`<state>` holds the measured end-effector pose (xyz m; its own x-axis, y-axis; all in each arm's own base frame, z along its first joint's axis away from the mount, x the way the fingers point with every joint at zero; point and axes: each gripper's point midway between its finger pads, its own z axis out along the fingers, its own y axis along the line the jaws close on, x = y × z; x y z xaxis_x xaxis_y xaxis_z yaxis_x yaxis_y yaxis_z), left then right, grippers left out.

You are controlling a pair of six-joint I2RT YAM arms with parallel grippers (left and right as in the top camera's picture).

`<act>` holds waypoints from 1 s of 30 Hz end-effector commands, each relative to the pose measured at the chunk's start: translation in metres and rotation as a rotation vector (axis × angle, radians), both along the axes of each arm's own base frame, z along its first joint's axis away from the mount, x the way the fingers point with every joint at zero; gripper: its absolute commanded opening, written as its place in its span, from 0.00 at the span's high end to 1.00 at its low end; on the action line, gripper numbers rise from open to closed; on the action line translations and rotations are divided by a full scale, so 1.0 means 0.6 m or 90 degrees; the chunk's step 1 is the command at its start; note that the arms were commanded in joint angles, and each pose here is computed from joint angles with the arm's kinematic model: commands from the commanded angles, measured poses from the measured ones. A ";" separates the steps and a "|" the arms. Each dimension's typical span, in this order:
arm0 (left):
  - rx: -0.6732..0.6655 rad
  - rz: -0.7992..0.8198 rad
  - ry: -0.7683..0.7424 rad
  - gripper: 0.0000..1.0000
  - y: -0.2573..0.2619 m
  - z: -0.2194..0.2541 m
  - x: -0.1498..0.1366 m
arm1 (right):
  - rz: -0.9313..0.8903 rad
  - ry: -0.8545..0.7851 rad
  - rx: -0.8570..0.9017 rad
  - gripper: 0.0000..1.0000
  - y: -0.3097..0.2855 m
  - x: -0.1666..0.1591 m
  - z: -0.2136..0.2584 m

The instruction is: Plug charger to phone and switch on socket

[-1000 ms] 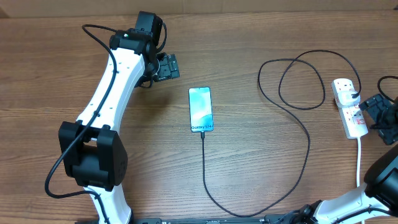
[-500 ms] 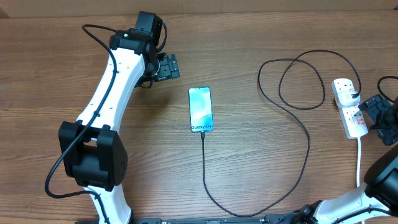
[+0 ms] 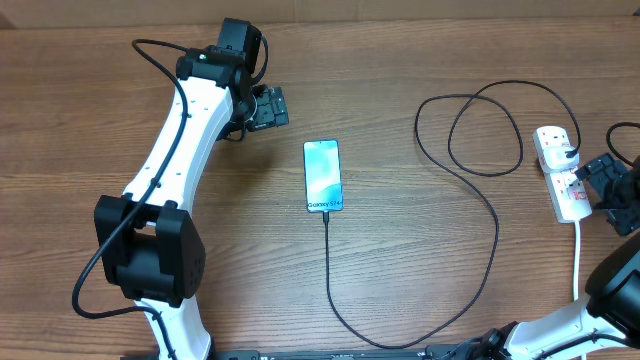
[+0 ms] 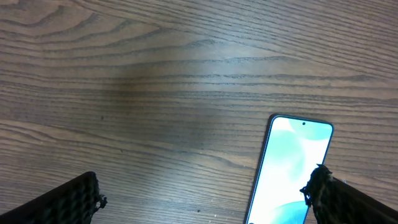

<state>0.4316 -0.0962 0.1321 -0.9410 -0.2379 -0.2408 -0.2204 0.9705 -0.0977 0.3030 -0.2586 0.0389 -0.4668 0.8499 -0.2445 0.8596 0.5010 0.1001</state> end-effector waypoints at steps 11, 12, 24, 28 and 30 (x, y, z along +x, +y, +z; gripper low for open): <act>0.009 -0.010 -0.014 0.00 0.002 0.011 0.002 | 0.047 -0.020 -0.033 0.00 -0.009 0.016 0.007; 0.009 -0.010 -0.013 0.00 0.003 0.011 0.003 | 0.047 -0.025 -0.034 0.00 -0.009 0.018 0.007; 0.009 -0.011 -0.014 0.00 0.002 0.011 0.002 | 0.064 -0.052 -0.055 0.00 -0.005 0.037 -0.006; 0.009 -0.011 -0.014 0.00 0.002 0.011 0.002 | 0.064 -0.055 -0.058 0.00 -0.006 0.039 -0.005; 0.008 -0.011 -0.013 0.00 0.002 0.011 0.002 | 0.064 -0.060 -0.063 0.00 -0.009 0.042 -0.003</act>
<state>0.4316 -0.0962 0.1321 -0.9410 -0.2379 -0.2408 -0.2204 0.9705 -0.0977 0.3248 -0.2652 0.0333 -0.5070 0.7855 -0.3547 0.8085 0.5761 0.1200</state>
